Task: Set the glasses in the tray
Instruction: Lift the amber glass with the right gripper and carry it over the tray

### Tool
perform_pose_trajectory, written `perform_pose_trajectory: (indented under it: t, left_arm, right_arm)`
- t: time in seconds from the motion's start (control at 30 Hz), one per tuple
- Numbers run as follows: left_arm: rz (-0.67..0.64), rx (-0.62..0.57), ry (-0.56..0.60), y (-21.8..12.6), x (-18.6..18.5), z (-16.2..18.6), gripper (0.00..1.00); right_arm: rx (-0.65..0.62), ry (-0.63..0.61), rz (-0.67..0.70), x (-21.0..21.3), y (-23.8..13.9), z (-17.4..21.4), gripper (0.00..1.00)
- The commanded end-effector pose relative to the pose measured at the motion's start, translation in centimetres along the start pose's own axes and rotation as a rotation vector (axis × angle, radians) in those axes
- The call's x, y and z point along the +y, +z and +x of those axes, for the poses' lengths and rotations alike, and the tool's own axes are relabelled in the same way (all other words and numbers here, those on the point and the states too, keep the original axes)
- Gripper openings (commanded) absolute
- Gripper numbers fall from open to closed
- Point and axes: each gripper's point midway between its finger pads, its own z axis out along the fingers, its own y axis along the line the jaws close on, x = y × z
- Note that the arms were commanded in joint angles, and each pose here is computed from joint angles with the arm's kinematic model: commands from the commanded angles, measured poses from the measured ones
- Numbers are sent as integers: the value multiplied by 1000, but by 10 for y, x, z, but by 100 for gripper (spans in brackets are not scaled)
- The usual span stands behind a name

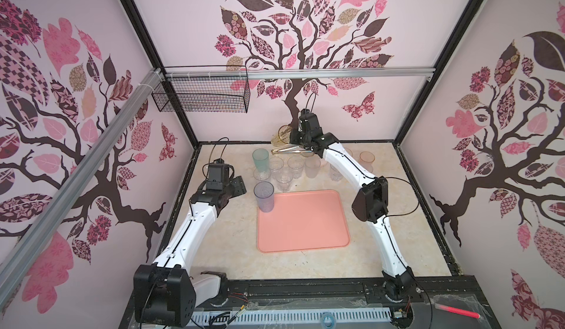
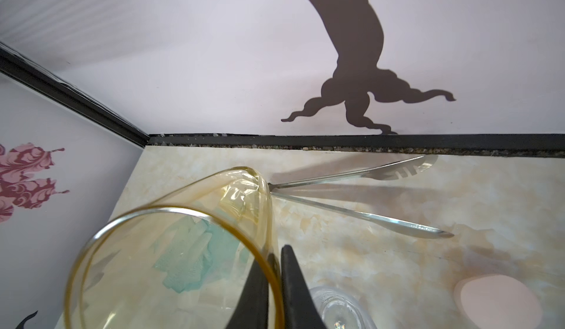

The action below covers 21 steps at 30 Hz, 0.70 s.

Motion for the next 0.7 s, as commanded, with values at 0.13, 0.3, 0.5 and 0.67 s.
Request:
perform_pose_trajectory:
  t: [0.13, 0.3, 0.5, 0.67]
  left_arm:
    - [8, -9, -5, -3, 0, 0, 73]
    - [-7, -15, -27, -19, 0, -5, 71]
    - [-24, -29, 38, -47, -7, -3, 71]
    - [-37, -57, 109, -67, -8, 9, 71]
  right_arm:
    - [-52, 49, -90, 32, -86, -50, 10]
    - [-8, 105, -111, 30, -126, -34, 9]
    - [74, 166, -131, 27, -163, 6, 6]
    - [124, 175, -141, 32, -194, 29, 3]
